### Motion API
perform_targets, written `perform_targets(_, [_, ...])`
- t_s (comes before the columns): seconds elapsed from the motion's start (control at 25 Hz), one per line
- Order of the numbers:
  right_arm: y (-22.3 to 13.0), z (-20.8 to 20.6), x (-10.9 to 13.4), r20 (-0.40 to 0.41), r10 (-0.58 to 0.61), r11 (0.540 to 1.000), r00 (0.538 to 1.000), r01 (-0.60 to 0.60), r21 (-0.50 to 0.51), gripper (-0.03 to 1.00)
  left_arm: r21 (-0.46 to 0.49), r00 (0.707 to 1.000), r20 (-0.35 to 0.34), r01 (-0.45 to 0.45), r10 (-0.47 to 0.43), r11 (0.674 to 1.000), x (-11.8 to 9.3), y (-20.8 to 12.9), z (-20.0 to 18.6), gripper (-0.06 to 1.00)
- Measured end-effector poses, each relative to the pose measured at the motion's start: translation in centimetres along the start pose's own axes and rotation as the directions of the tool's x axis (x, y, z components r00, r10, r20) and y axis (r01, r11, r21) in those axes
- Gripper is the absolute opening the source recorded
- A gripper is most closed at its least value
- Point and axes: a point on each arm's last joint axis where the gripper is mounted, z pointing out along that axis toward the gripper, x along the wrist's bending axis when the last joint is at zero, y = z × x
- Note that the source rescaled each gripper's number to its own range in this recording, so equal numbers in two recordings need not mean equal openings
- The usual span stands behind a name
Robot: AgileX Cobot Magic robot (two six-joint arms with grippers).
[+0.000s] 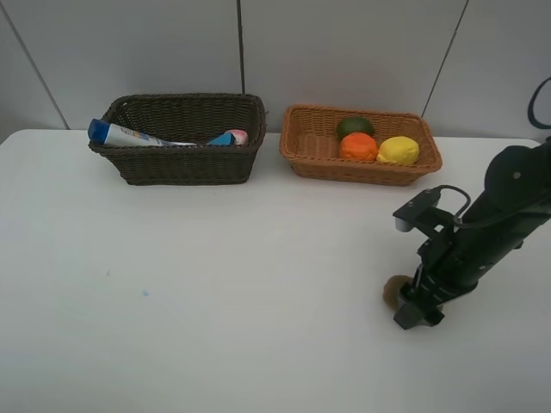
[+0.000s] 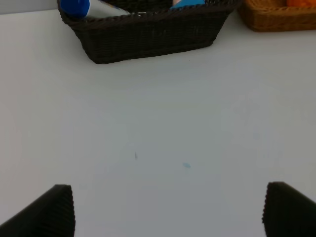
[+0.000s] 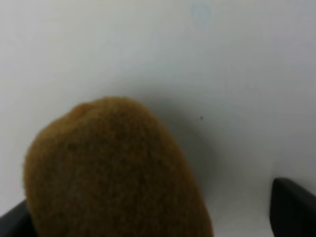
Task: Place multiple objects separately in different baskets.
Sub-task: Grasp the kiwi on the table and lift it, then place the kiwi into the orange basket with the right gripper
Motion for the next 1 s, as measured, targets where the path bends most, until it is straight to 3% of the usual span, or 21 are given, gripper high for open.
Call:
perform_targets(0.08, [0.0,0.0,0.0,0.001,-0.004,1.000,1.000,0.004,0.001,0.94,0.000,1.000,0.000,0.000,0.000,1.000,0.0,0.0,0.0,1.00])
perform_targets(0.16, [0.0,0.0,0.0,0.004,-0.005,1.000,1.000,0.005,-0.003,0.79,0.000,1.000,0.000,0.000,0.000,1.000,0.0,0.0,0.0,1.00])
perform_targets(0.28, [0.1,0.1,0.0,0.000,0.002,1.000,1.000,-0.002,-0.006,0.34,0.000,1.000,0.000,0.000,0.000,1.000,0.0,0.0,0.0,1.00])
perform_targets(0.64, [0.3,0.0,0.1,-0.028,0.032,1.000,0.999,-0.032,0.000,0.35,0.000,1.000,0.000,0.000,0.000,1.000,0.0,0.0,0.0,1.00])
perform_targets(1.0, [3.3,-2.8,-0.4,-0.149,0.083,0.996,0.985,-0.077,0.044,0.35,0.000,1.000,0.000,0.000,0.000,1.000,0.0,0.0,0.0,1.00])
